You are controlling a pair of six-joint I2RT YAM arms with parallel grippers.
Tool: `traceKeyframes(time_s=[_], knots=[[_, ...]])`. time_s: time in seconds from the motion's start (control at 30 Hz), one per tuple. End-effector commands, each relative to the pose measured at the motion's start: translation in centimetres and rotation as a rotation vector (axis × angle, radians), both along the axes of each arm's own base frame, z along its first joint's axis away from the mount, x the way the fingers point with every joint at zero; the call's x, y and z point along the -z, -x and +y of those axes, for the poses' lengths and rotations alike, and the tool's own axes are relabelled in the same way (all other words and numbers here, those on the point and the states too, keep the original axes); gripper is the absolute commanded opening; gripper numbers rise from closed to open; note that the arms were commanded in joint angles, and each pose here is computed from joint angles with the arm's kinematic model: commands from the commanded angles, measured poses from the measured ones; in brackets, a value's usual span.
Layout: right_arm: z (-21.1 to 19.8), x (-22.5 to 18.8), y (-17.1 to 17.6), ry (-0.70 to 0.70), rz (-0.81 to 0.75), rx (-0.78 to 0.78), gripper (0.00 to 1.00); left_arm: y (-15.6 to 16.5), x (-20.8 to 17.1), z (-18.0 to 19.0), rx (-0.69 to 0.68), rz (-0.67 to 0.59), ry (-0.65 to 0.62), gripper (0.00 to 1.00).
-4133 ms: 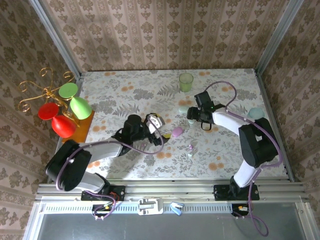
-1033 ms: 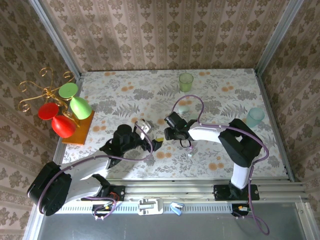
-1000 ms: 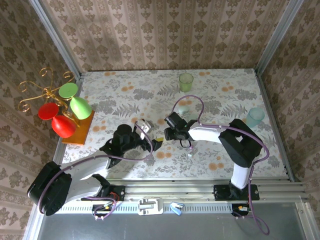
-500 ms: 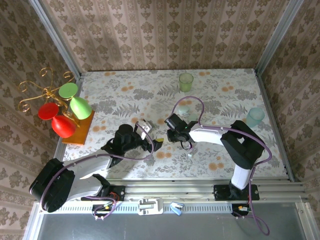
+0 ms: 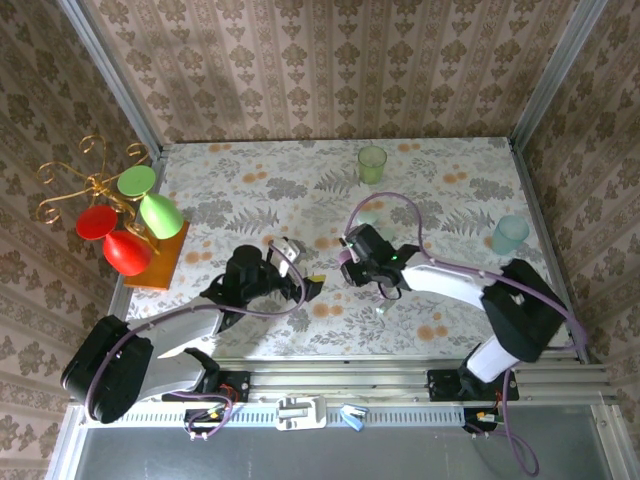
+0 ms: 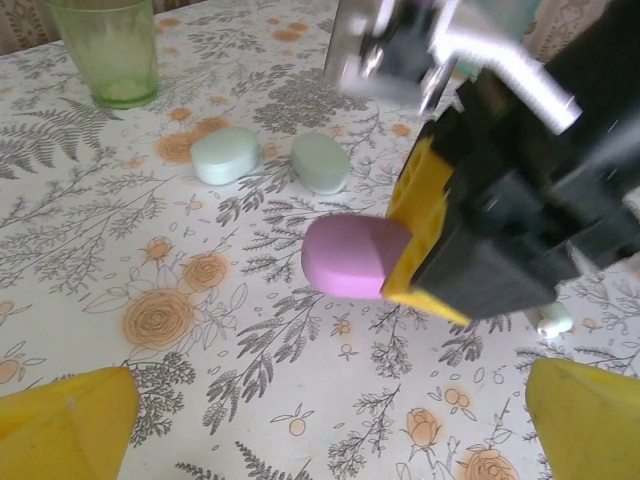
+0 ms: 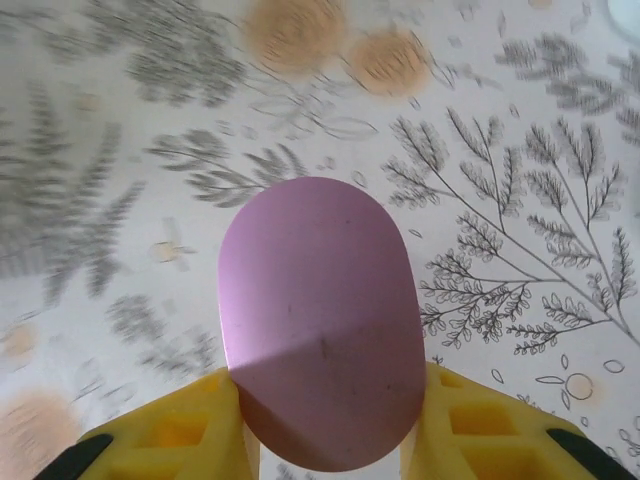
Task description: Insert the wireless bluetooth earbuds into the charging case
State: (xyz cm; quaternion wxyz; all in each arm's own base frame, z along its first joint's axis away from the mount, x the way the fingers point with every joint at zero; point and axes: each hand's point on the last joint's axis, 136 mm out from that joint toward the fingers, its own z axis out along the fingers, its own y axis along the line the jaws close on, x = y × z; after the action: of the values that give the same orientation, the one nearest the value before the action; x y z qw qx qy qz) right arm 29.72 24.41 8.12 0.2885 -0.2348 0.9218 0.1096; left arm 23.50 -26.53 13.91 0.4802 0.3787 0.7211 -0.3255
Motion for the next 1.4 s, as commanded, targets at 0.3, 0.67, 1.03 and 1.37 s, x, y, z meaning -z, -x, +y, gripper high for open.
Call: traceKeyframes(time_s=[0.3,0.67,1.03,1.37], knots=[[0.0,-10.7,6.7,-0.158,-0.042,-0.496,0.25,2.6,-5.9,-3.4,0.351,-0.114,0.154,1.0],[1.8,-15.2,9.5,-0.284,-0.032,-0.673,0.24,5.9,-8.1,-4.2,0.576,-0.106,0.221,0.87],[3.2,-16.3,9.7,-0.326,0.021,-0.732,0.24,7.2,-9.6,-4.3,0.645,-0.117,0.259,0.72],[3.6,-15.7,9.5,-0.313,0.06,-0.745,0.22,7.4,-9.8,-4.3,0.655,-0.112,0.27,0.64]])
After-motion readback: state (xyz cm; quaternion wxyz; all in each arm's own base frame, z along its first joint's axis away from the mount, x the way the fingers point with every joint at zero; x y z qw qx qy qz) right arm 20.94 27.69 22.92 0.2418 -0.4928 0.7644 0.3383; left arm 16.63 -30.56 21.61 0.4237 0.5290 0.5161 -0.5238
